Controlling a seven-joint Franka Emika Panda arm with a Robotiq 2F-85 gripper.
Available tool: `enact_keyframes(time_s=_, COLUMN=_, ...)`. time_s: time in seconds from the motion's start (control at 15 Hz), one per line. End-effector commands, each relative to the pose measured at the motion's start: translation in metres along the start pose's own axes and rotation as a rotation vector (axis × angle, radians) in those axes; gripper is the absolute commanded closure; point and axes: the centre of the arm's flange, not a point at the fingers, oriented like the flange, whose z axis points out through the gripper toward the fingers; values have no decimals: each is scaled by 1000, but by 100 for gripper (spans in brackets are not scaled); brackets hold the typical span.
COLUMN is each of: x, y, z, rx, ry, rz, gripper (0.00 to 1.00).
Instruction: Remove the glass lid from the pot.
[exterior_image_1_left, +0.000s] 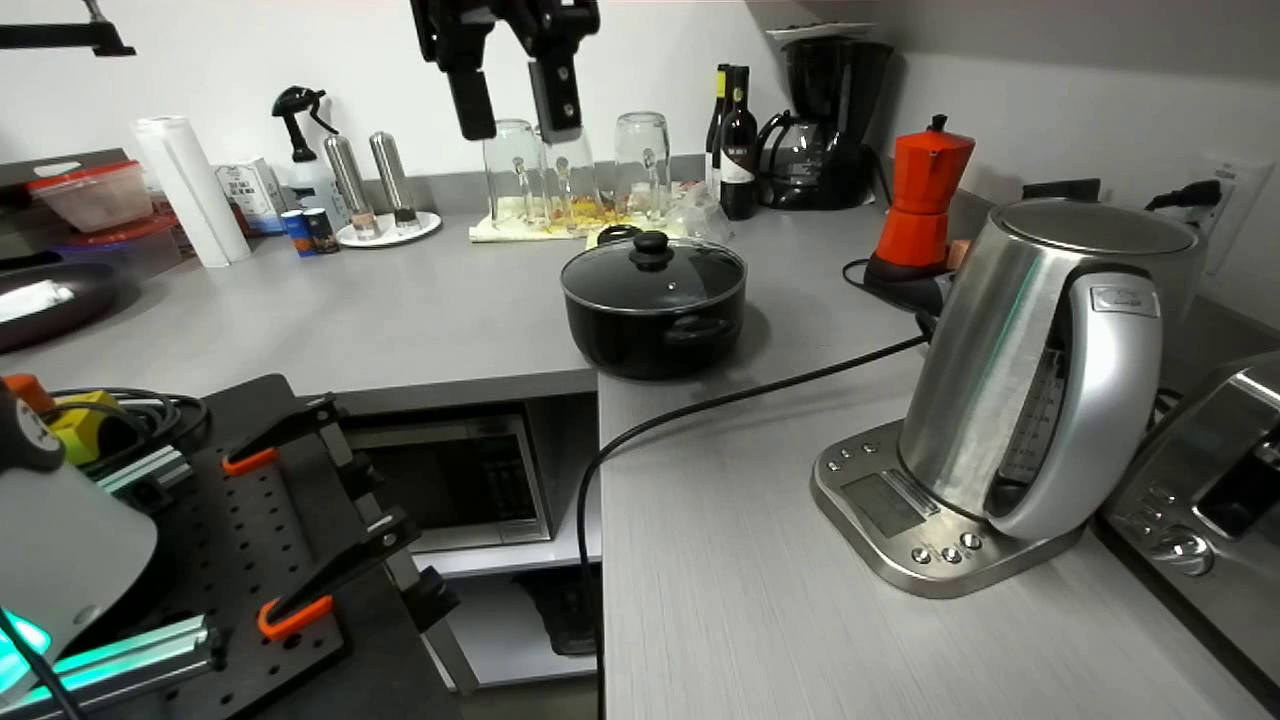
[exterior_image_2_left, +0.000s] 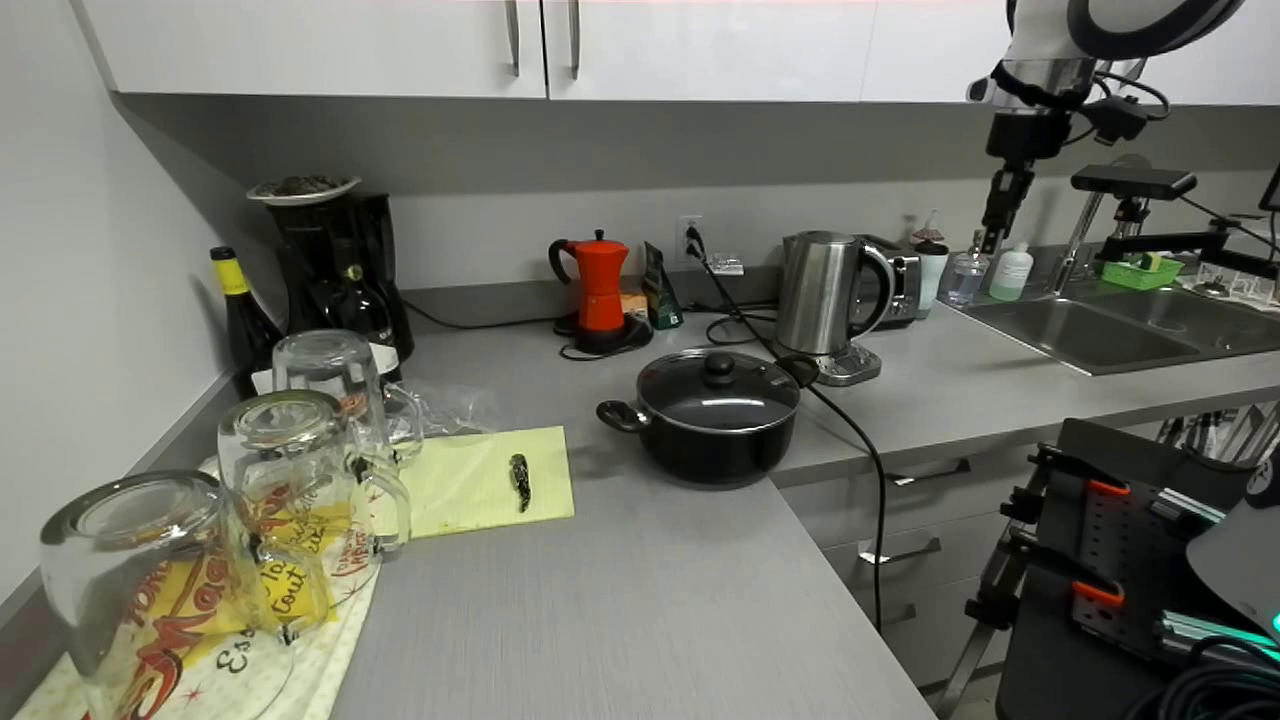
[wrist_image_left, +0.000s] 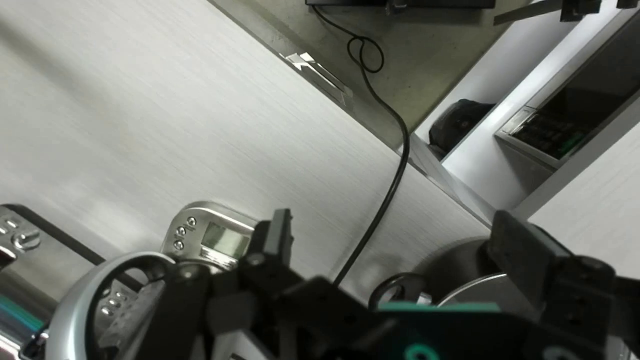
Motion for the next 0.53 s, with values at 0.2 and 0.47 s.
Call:
enact_keyframes(time_s=0.2, x=97, y=-37, z=-3, rx=-21, ry=9, rz=-257, gripper=0)
enact_keyframes(time_s=0.47, x=151, y=-69, z=7, rx=-42, ry=1, rz=-401, gripper=0)
